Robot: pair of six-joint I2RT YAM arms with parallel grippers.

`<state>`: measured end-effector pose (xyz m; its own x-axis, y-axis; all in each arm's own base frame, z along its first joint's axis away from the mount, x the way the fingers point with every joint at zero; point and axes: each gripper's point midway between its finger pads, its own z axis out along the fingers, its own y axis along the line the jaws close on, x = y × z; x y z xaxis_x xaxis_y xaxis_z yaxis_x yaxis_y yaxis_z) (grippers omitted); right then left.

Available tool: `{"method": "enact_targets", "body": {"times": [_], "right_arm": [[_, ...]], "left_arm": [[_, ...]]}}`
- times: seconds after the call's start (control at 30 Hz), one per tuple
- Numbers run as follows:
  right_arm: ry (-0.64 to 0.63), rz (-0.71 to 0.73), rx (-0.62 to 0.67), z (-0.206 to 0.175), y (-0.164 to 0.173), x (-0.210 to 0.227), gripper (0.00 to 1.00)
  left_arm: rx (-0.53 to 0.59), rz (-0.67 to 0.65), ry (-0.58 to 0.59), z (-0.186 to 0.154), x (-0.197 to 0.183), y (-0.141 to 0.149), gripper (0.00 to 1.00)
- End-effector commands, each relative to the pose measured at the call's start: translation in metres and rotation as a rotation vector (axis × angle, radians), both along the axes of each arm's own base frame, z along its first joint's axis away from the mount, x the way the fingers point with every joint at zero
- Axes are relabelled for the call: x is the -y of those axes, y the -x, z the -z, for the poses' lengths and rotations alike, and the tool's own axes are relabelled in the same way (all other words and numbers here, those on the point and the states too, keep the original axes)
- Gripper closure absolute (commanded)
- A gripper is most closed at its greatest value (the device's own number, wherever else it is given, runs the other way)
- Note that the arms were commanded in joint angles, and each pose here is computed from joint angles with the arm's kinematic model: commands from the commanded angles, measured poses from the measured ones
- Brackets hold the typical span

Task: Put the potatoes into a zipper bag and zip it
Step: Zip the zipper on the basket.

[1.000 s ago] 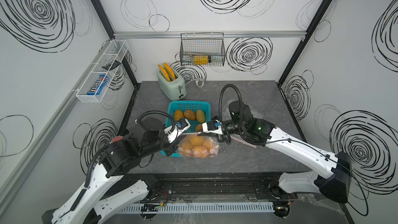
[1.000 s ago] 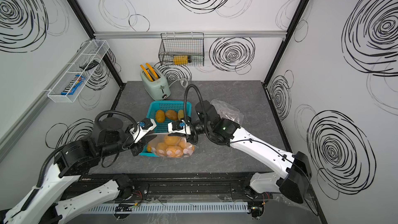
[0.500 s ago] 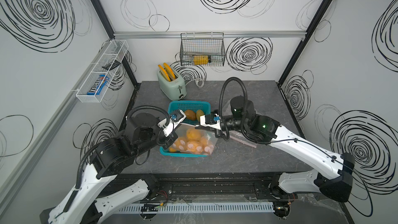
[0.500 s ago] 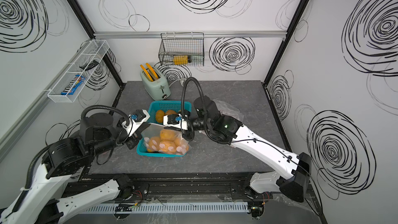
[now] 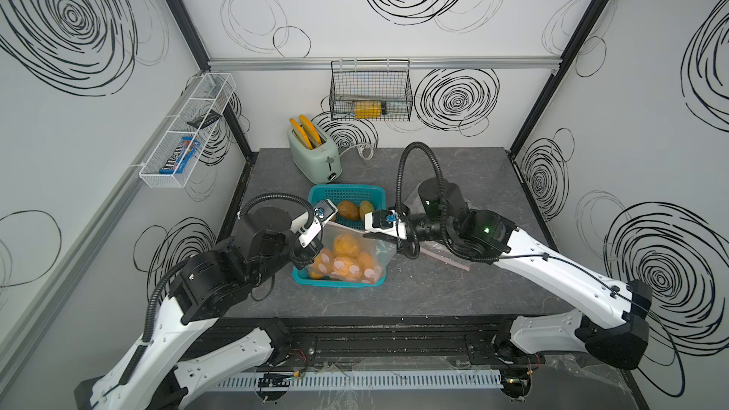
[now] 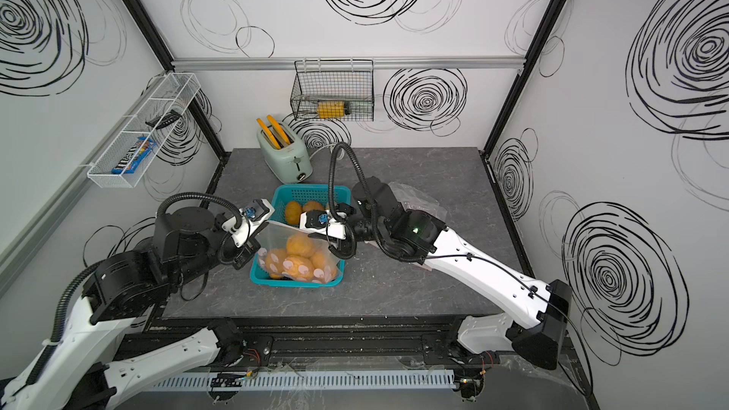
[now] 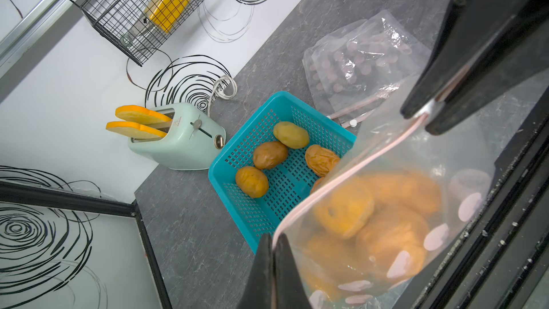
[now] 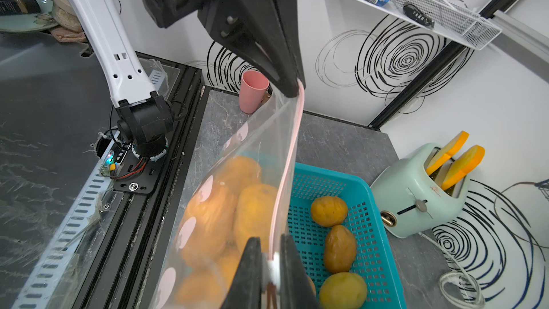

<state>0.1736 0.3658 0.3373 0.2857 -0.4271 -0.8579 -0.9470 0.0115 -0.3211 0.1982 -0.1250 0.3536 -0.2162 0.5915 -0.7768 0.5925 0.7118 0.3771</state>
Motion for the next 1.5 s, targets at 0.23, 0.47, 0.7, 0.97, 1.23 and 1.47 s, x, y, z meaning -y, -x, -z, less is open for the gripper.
{"method": "enact_targets", "body": {"times": [0.23, 0.47, 0.7, 0.97, 1.23, 1.47], "right_arm": [[0.171, 0.088, -0.076, 0.043, 0.014, 0.048, 0.91], [0.158, 0.105, -0.083, 0.04, 0.021, 0.062, 0.91], [0.141, 0.117, -0.091, 0.04, 0.025, 0.07, 0.9], [0.115, 0.112, -0.109, 0.043, 0.026, 0.069, 0.9], [0.024, 0.114, -0.105, 0.028, 0.023, 0.063, 0.88], [-0.031, 0.164, -0.085, 0.015, 0.011, 0.063, 0.55]], "left_arm": [[0.095, -0.153, -0.046, -0.007, -0.035, -0.008, 1.0], [0.093, -0.149, -0.047, -0.005, -0.034, -0.008, 1.0], [0.096, -0.15, -0.043, -0.006, -0.035, -0.006, 1.0], [0.081, -0.139, -0.035, 0.0, -0.032, -0.007, 1.0], [0.083, -0.153, -0.024, 0.002, -0.031, -0.01, 1.0], [0.095, -0.183, -0.007, -0.001, -0.033, -0.015, 1.0]]}}
